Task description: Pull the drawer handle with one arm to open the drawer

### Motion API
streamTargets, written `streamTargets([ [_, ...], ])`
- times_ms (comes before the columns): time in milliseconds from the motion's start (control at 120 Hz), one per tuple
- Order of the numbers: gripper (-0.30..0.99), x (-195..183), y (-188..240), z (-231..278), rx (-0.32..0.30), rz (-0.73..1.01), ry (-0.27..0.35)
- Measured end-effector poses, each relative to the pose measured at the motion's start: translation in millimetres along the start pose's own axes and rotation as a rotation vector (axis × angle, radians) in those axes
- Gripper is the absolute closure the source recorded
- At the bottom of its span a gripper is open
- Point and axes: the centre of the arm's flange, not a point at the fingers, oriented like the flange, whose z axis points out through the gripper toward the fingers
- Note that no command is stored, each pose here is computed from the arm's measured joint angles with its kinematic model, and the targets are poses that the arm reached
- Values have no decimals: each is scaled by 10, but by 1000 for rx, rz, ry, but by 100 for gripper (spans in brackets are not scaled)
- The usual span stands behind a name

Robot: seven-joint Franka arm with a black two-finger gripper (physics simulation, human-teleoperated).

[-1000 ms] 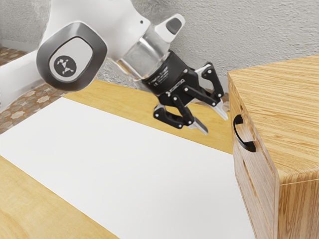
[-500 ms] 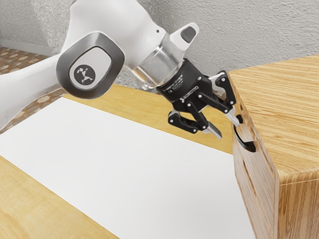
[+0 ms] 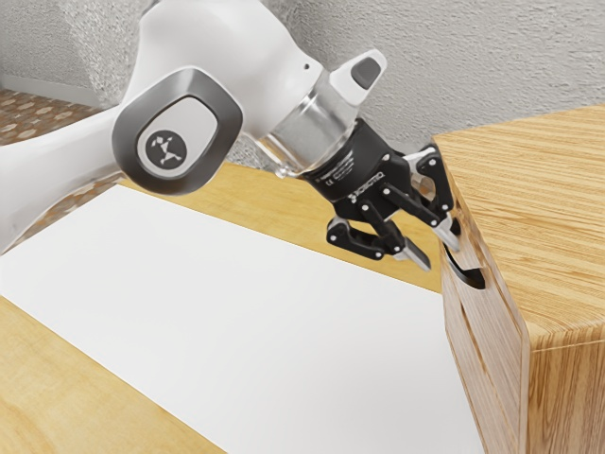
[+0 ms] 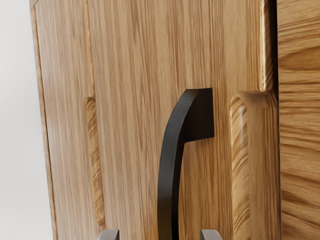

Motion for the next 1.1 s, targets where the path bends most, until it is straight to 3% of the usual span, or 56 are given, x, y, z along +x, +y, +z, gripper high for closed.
streamTargets([
  [1100,65,105,-120,114,29,-13,3],
])
